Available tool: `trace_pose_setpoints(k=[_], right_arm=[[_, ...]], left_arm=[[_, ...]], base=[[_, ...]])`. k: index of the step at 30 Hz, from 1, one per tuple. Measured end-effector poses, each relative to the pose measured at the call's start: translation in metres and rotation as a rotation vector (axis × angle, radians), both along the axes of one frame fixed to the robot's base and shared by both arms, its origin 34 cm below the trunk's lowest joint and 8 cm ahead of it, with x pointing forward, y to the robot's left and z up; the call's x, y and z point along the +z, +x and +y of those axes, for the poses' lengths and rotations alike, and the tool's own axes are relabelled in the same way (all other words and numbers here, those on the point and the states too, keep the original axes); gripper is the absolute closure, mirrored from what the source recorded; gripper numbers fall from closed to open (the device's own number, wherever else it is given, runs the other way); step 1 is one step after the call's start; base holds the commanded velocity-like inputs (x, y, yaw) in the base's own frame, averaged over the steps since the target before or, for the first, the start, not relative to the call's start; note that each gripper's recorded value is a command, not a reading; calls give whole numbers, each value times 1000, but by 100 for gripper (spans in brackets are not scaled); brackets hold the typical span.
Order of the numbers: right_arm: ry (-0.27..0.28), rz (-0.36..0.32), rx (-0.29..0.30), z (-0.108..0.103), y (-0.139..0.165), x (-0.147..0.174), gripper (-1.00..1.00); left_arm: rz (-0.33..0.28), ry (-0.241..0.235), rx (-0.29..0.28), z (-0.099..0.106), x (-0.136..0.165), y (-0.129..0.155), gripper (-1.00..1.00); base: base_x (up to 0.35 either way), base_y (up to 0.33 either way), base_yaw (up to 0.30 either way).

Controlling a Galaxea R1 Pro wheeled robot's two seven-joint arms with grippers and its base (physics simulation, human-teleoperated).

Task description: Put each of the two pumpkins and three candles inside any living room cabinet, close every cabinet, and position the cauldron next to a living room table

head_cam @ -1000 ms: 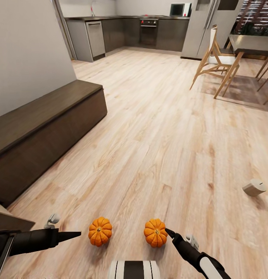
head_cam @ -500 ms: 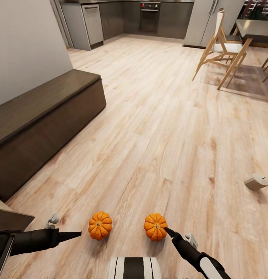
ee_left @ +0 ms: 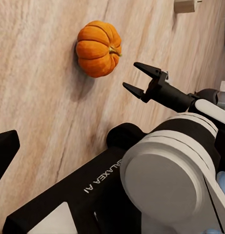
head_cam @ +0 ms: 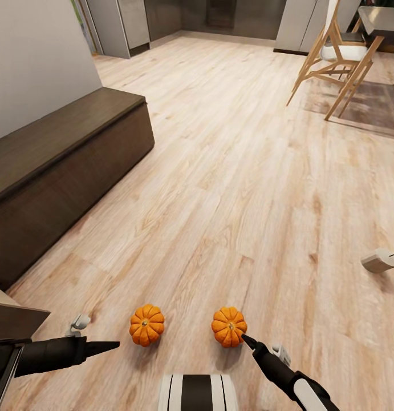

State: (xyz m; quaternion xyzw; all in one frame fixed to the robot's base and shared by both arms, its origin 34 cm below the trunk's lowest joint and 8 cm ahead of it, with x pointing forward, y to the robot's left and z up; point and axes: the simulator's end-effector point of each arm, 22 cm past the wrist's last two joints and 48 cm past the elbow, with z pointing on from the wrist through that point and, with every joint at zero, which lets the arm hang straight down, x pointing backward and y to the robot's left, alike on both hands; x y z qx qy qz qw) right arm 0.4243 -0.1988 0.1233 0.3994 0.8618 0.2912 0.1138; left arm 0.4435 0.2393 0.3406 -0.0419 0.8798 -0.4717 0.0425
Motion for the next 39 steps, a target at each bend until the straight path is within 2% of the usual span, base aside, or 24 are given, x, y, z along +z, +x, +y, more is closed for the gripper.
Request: trace_pose_setpoints(k=[14, 22, 39], right_arm=[[-6, 3, -8, -4, -1, -1, -100], [-9, 2, -12, -6, 0, -1, -100], [-13, 9, -14, -7, -3, -4, -100]], left_arm=[[0, 0, -1, 0, 0, 0, -100], [2, -1, -7, -2, 0, -1, -100], [11, -3, -7, -3, -4, -3, -100]], base=[[3, 3, 0], [180, 104, 0], [51, 23, 0]])
